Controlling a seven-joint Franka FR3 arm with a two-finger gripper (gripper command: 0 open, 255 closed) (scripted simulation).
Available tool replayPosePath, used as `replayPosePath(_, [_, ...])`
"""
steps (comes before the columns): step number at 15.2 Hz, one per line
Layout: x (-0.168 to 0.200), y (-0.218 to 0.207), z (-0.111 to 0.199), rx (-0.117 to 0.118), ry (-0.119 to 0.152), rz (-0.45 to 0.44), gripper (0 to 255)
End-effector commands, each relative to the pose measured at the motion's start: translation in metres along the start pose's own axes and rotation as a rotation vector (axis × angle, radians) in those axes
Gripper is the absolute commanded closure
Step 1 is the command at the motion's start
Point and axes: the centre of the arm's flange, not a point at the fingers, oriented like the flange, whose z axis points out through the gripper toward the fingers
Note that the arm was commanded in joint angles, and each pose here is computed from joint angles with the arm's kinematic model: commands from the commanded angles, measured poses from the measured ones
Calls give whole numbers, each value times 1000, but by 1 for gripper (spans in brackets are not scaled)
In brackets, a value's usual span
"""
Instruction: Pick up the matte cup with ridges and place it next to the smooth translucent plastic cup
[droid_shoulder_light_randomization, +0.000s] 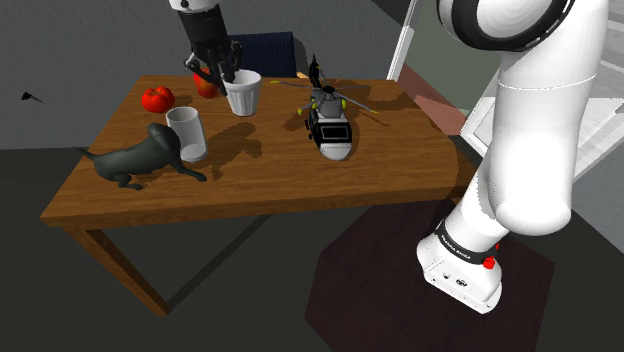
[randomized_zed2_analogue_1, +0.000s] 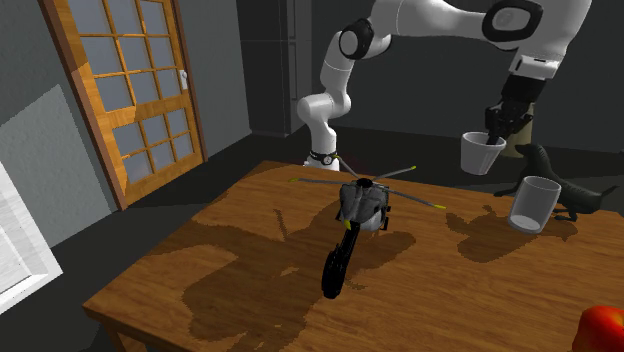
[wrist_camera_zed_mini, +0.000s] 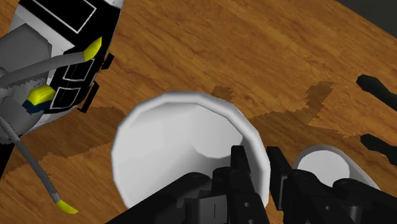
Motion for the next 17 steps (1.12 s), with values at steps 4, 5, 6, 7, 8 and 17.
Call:
replayPosePath(4, [2, -5, 26, 0, 1, 0, 255])
replayPosePath(5, [2, -6, 31, 0, 1, 0, 255])
replayPosePath(6, [2, -7, 36, 0, 1, 0, 255])
replayPosePath(7, [2, -8, 41, 0, 1, 0, 255])
replayPosePath(8, [2, -9, 47, 0, 1, 0, 255])
replayPosePath(17, [4, -17, 93, 0, 1, 0, 255])
